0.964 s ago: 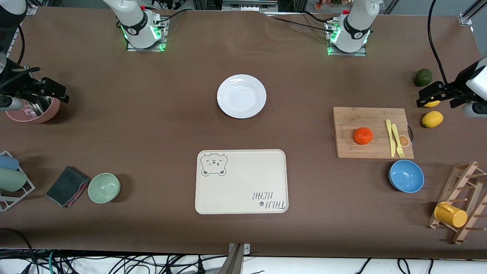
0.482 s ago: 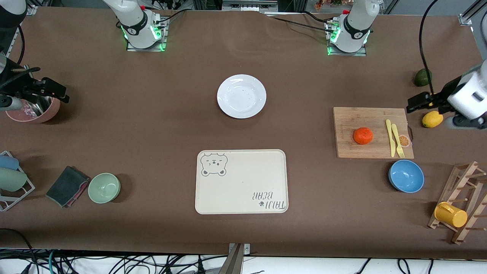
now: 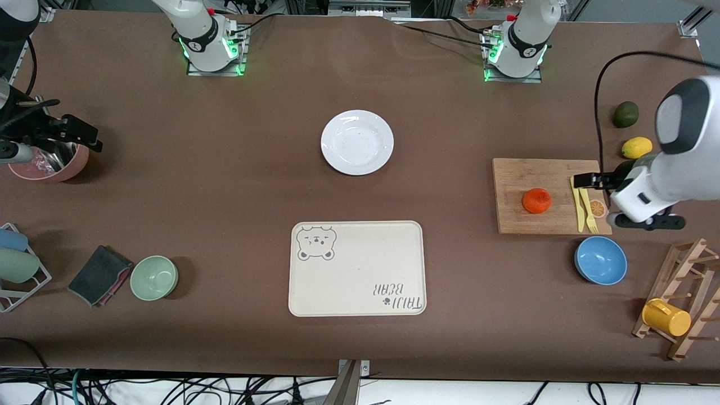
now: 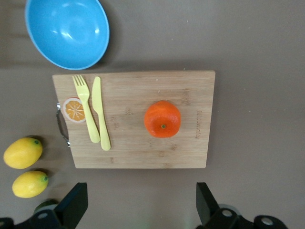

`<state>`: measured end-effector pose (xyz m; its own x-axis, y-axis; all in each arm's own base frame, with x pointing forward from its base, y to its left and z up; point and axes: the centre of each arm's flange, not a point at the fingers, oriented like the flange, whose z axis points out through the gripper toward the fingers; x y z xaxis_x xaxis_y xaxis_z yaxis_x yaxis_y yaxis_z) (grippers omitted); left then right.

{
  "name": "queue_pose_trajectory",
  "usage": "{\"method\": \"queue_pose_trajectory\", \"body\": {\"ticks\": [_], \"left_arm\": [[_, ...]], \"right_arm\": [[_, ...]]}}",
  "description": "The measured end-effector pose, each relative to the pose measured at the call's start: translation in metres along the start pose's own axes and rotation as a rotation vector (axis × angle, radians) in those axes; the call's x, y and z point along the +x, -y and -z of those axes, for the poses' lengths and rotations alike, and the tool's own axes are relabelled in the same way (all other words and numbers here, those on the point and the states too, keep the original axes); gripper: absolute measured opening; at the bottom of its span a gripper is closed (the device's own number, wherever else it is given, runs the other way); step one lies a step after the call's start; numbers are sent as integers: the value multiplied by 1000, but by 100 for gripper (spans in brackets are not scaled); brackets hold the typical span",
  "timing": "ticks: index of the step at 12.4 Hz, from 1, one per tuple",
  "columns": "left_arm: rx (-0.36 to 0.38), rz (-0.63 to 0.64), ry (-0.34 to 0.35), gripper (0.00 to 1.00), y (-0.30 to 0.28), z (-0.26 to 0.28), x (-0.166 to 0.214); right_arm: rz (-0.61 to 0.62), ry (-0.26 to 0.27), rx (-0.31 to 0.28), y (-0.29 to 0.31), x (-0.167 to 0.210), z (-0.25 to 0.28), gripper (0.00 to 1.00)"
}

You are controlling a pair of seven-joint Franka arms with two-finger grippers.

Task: Place orange and plate with both arms
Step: 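Lower the left gripper onto the orange on the cutting board and grasp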

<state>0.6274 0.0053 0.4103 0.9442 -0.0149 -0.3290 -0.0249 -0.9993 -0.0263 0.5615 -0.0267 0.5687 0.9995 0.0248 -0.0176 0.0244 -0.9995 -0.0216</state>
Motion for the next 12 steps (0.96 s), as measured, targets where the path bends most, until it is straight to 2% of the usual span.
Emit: {"method": "queue_pose_trajectory", "body": {"ticks": [2,5,7,12], "left_arm": [[4,-5,27,100,-3,-49,30],[7,-8,48,100,-5,-102,53],[6,-14,41,100,-8,-133,56],[-15,-14,71,100,-14,-182,46]], "right_arm": [[0,6,0,0,-1,-1,100],[0,12,1,0,-1,-1,100],[0,13,1,0,-1,-1,100],[0,14,1,0,-1,-1,100]]}}
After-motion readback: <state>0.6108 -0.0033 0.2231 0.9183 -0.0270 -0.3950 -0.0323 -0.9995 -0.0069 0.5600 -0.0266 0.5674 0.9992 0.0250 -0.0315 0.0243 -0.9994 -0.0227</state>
